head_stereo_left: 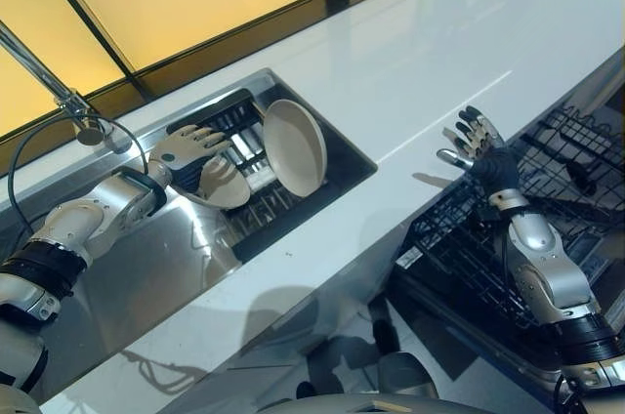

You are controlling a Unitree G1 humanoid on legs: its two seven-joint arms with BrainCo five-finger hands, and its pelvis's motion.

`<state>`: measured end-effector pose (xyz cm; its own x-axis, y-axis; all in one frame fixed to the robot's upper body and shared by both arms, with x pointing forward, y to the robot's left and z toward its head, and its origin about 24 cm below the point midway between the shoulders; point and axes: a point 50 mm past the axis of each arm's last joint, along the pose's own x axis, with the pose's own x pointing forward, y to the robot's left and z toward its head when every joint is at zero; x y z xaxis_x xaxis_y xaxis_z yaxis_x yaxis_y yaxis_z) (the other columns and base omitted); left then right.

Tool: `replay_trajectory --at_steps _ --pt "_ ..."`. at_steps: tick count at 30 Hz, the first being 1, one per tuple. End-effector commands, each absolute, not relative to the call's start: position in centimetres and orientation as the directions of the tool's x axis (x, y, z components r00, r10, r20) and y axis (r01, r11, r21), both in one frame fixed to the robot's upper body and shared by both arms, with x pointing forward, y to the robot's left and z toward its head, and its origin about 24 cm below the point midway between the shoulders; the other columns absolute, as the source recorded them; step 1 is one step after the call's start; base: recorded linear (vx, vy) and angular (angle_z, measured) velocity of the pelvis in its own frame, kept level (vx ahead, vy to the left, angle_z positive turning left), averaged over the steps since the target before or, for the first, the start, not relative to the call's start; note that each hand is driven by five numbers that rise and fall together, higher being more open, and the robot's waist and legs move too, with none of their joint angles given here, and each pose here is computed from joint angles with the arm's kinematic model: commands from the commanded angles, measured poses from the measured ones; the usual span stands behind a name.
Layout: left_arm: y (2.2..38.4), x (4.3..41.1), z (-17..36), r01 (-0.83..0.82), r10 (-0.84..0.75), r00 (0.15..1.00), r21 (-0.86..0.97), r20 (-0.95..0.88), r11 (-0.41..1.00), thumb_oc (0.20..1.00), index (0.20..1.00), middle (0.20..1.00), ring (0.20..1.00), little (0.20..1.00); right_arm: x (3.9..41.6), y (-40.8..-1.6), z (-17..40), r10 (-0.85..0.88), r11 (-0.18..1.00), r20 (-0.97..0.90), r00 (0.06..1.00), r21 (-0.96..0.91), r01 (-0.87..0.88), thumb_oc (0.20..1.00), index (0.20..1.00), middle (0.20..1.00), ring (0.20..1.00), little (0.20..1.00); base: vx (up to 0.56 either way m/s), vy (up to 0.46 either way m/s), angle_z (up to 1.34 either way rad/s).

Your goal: Pick up plates and place into dishwasher.

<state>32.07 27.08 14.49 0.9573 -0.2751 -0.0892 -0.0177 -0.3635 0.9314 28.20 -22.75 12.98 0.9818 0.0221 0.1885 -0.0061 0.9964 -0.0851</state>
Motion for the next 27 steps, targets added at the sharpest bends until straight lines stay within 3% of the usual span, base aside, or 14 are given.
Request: replay_trajectory --at_steps 1,7,17,23,27 --pt "29.9 32.1 19.2 -0.224 -0.16 0.972 0.896 0.175 -0.382 1.0 1.0 1.0 1.0 1.0 28.2 -22.8 14.7 0.024 0.996 0.254 0.967 -0.088 -0.001 1.0 1.0 1.0 1.0 1.0 0.0 -0.047 0.08" --pt "29.6 31.1 23.4 -0.52 -0.213 0.854 0.784 0.475 -0.339 1.0 1.0 1.0 1.0 1.0 27.9 -22.8 14.5 0.007 0.998 0.252 0.968 -0.066 0.01 1.0 1.0 1.0 1.0 1.0 -0.01 -0.045 0.04" --pt "28.9 29.1 25.9 -0.729 -0.215 0.684 0.663 0.697 -0.172 1.0 1.0 1.0 1.0 1.0 27.2 -22.9 13.8 -0.028 0.999 0.244 0.969 -0.032 0.037 1.0 1.0 1.0 1.0 1.0 -0.01 -0.037 0.06" --pt "27.8 29.5 24.0 -0.522 -0.311 0.842 0.811 0.441 -0.263 1.0 1.0 1.0 1.0 1.0 27.1 -23.2 13.9 -0.017 0.999 0.235 0.972 -0.044 0.028 1.0 1.0 1.0 1.0 1.0 -0.02 0.01 0.02" --pt "27.3 29.7 23.0 -0.386 -0.319 0.898 0.889 0.302 -0.247 1.0 1.0 1.0 1.0 1.0 27.2 -23.6 14.2 -0.015 0.998 0.239 0.971 -0.058 0.03 1.0 1.0 1.0 1.0 1.0 -0.05 0.031 0.01"
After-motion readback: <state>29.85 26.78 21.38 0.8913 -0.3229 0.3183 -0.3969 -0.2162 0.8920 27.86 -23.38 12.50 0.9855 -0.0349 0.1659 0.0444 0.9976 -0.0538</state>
